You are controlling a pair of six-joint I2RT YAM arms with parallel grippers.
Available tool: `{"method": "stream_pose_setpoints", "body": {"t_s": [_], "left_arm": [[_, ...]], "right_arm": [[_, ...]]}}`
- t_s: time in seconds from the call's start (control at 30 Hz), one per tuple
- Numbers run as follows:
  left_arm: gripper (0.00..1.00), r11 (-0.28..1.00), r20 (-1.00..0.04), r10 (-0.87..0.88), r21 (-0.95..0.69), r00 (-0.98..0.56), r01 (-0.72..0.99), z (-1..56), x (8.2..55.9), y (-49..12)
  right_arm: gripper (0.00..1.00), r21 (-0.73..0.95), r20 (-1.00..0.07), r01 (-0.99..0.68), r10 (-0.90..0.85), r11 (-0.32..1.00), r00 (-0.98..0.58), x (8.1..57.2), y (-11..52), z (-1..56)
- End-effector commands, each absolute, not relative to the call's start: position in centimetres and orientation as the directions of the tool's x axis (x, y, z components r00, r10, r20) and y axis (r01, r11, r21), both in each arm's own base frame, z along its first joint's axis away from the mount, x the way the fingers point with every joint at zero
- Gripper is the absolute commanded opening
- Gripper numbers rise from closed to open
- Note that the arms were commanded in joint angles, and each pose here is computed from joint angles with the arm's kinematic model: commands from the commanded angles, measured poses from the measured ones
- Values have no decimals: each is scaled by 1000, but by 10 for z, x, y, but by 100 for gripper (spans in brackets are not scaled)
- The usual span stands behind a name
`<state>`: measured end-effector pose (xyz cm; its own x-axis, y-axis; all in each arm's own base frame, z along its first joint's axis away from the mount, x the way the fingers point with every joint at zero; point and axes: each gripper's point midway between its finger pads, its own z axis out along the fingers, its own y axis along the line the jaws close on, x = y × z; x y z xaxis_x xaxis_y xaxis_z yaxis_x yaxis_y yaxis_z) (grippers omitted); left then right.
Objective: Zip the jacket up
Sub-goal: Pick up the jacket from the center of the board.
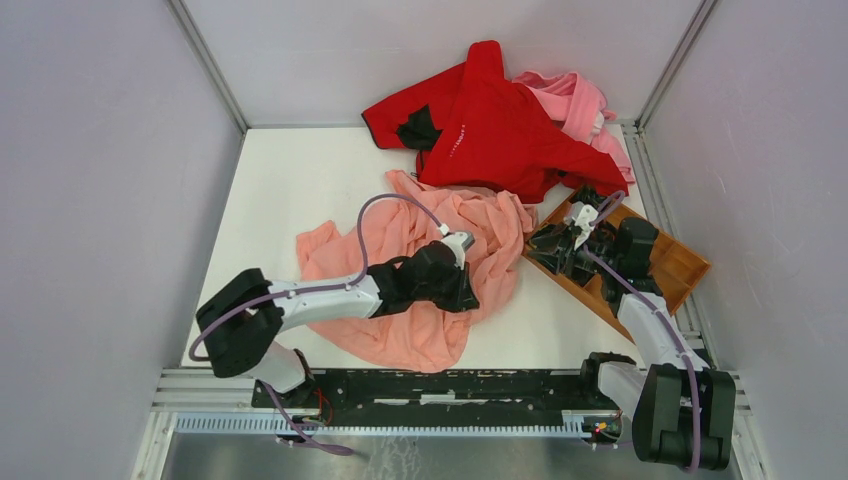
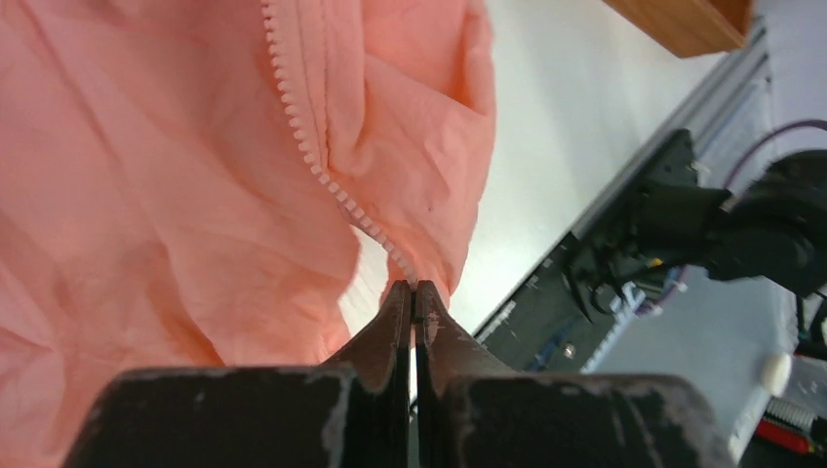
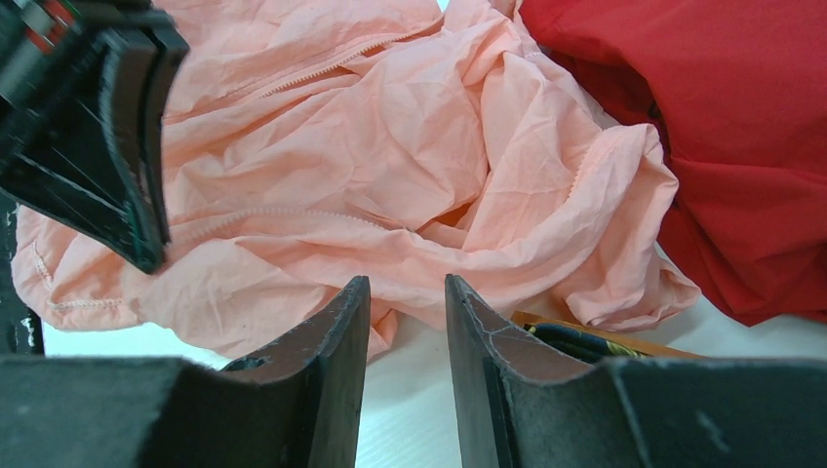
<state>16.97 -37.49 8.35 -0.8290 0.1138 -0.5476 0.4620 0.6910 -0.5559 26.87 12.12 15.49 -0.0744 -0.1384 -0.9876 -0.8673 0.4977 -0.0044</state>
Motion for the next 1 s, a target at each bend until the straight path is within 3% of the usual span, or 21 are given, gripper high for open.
{"method": "stream_pose_setpoints", "body": {"t_s": [0.0,0.47,0.63,0.97], "left_arm": [[2,601,-541,230,-574,-809,555,119,144,-373],[2,517,-339,382,-693,-860,503,102,80,-348],[2,500,-327,387,-711,-862,494,88,76,-352],[2,467,-327,376,-741,-867,482,72,73,-356]], "right_arm": [[40,-25,-992,-887,-121,462,-35,270,125,171],[40,3,-977,-865,-182,503,-109,290,137,163],[40,7,-953,-865,-258,501,-158,308,159,158],[38,76,-874,-716,-299,694,-382,365,164,121]]}}
